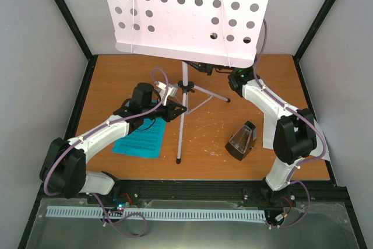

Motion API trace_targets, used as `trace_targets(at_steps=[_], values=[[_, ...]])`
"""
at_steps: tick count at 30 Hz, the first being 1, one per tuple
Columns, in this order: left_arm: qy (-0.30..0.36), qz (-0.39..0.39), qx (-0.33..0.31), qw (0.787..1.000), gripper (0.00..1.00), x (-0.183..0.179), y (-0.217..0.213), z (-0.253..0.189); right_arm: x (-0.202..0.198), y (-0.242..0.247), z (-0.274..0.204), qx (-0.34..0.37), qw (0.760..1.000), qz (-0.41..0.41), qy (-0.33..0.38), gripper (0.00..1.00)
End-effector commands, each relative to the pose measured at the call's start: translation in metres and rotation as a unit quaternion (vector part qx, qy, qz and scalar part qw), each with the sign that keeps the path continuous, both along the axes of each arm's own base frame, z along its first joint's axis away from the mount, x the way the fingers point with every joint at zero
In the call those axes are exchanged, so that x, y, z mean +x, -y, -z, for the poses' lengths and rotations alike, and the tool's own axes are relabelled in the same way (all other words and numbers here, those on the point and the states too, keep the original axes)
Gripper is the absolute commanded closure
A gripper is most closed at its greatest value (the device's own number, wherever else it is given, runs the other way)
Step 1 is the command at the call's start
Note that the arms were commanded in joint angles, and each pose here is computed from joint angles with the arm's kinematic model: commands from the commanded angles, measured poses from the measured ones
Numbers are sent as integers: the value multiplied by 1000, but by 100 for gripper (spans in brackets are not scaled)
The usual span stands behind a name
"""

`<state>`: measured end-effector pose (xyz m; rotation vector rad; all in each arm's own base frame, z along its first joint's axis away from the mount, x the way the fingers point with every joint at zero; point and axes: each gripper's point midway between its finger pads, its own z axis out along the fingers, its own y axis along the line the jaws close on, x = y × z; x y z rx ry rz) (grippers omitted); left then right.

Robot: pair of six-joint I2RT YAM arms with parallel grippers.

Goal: Pack up the instrument practice props

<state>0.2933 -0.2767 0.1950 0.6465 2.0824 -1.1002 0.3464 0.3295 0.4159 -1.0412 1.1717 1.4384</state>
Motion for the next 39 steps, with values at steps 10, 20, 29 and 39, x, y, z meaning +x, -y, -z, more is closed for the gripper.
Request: trace_targets(at_steps=[10,20,29,39], values=[[246,18,-64,967,100,12,5,-153,-40,-4,-26,-34,999,8,0,97],[292,27,-92,952,100,-1,3,-190,-50,-3,-25,-10,999,31,-21,97],[195,45,-126,972,100,-9,10,-192,-34,9,3,32,982,103,-153,97],[57,6,-130,990,100,11,17,-143,2,10,95,-3,937,176,-301,97]])
